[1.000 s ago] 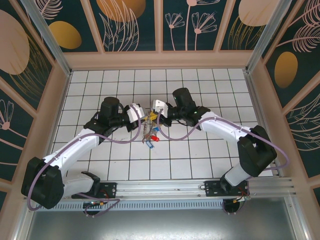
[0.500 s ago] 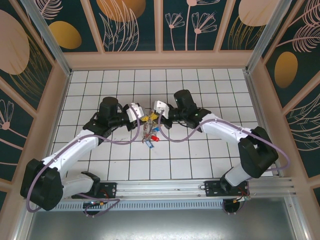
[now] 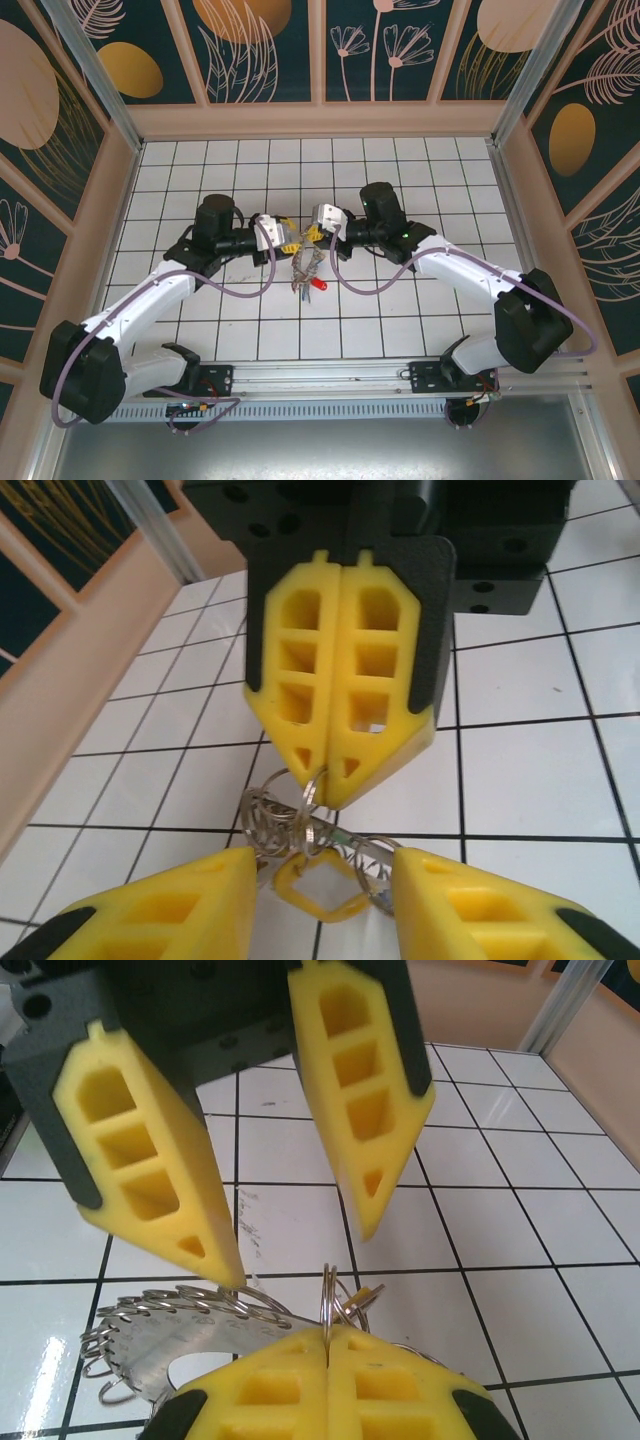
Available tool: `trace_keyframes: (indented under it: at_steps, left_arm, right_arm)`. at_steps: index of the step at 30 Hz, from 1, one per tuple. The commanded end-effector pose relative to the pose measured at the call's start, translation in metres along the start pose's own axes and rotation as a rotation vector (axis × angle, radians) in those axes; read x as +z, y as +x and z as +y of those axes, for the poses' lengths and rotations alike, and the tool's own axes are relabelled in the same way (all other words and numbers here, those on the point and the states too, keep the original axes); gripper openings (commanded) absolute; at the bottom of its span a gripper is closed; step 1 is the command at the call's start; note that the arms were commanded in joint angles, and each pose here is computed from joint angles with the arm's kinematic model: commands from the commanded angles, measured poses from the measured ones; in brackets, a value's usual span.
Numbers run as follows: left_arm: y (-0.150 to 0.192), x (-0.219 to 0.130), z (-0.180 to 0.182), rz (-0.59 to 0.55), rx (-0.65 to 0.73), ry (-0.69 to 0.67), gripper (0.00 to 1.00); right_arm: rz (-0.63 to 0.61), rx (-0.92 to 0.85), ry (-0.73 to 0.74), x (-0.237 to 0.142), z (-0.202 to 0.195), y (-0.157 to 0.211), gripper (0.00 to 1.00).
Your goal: Put the keys on the keyring
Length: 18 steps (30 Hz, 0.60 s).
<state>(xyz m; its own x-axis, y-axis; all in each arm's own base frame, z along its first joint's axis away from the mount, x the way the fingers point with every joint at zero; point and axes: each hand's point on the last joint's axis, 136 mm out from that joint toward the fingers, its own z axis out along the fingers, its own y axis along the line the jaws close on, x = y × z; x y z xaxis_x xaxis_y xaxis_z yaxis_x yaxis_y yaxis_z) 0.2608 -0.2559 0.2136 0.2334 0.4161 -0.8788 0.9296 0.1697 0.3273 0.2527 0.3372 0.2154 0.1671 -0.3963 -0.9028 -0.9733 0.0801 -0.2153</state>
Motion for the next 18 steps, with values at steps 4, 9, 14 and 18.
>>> trace_keyframes:
  at_steps: [4, 9, 14, 18]
  left_arm:
    - [-0.017, 0.003, -0.002, -0.102, 0.003, 0.056, 0.31]
    - [-0.024, 0.002, -0.001, -0.145, -0.020, 0.047, 0.30]
    - [-0.023, 0.005, 0.001, -0.150, -0.053, 0.046, 0.16]
    - [-0.019, 0.008, 0.008, -0.136, -0.096, 0.027, 0.11]
  right_arm:
    - [-0.149, -0.058, 0.052, -0.015, -0.007, -0.034, 0.00]
    - [-0.236, -0.036, 0.103, -0.021, -0.009, -0.044, 0.00]
    - [-0.304, -0.012, 0.142, -0.026, -0.012, -0.049, 0.00]
    - [-0.312, -0.007, 0.136, -0.023, -0.008, -0.048, 0.00]
